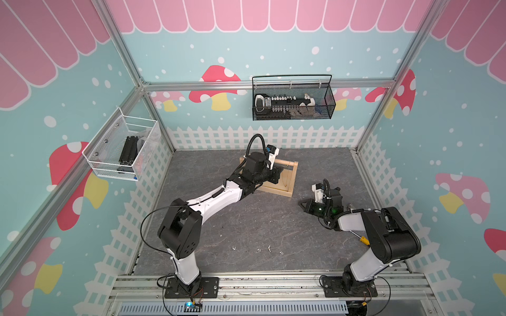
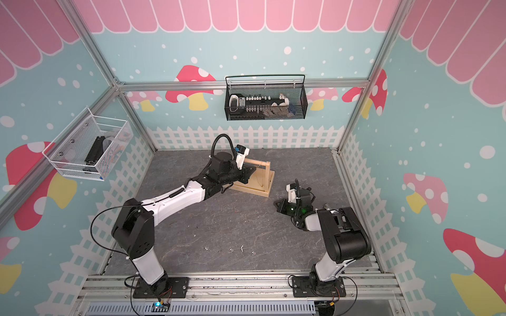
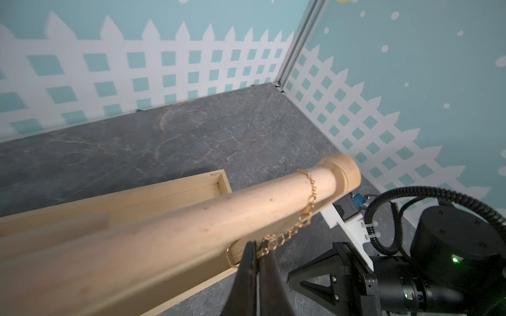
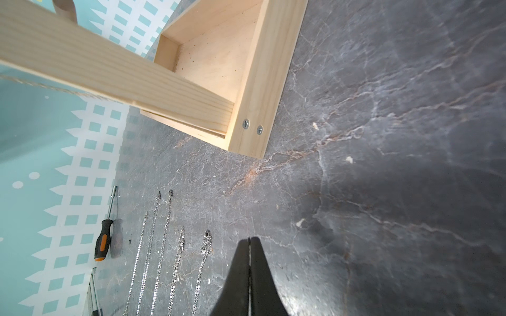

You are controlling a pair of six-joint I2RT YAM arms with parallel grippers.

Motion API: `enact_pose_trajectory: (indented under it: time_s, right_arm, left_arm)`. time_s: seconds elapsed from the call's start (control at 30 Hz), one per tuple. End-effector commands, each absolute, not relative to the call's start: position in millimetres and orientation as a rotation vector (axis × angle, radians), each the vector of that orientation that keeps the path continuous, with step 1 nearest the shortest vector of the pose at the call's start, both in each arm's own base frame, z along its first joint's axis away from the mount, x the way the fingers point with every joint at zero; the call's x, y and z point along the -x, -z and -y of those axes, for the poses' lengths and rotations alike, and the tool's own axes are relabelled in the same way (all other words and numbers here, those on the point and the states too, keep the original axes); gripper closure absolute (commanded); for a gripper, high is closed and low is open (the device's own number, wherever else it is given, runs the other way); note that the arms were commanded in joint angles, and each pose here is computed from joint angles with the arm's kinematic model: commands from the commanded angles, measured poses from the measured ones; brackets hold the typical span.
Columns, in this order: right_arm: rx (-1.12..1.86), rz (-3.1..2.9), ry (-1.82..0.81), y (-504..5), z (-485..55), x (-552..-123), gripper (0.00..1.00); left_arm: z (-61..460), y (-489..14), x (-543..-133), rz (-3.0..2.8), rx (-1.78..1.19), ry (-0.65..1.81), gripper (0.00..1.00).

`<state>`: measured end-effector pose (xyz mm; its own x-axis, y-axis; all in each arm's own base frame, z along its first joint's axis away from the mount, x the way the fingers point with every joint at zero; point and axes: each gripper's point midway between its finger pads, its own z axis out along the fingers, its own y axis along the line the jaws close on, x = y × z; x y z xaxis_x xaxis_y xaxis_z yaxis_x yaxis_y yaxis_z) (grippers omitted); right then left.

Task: Take the necklace off the jewelry display stand
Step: Take off the necklace from the stand.

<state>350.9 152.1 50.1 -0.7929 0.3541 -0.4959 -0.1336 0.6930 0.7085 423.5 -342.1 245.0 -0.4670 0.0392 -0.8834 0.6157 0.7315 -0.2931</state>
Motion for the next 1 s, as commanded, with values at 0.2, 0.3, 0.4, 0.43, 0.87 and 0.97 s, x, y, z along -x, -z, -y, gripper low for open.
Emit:
enact_pose_trajectory:
  time_s: [0.2, 0.3, 0.4, 0.43, 0.87, 0.97]
  right_arm:
    - [-0.176, -2.258, -1.020, -54.5, -150.4, -354.4, 0.93]
    - [-0.176, -2.257, -1.024, -54.8, -150.7, -354.9, 0.93]
    - [-0.176, -2.258, -1.028, -54.5, -150.9, -354.0, 0.93]
    - [-0.175, -2.257, -1.030, -54.9, -151.0, -353.8, 0.93]
    - [-0.167, -2.248, -1.024, -57.6, -150.6, -352.7, 0.93]
    - [-0.168, -2.254, -1.021, -55.5, -150.2, -353.0, 0.93]
  left_arm:
    - [252.8, -283.2, -426.1, -2.008, -0.262, 0.288, 1.00]
    - [226.7, -287.6, -426.6, -1.988, -0.193, 0.162, 1.00]
    - [198.6, -292.8, -427.2, -1.971, -0.108, 0.055, 1.00]
    - [186.5, -294.3, -427.7, -1.965, -0.068, 0.022, 1.00]
    - [135.6, -294.6, -431.0, -1.949, 0.085, -0.069, 1.00]
    - [141.3, -297.7, -418.7, -1.955, 0.058, 0.008, 1.00]
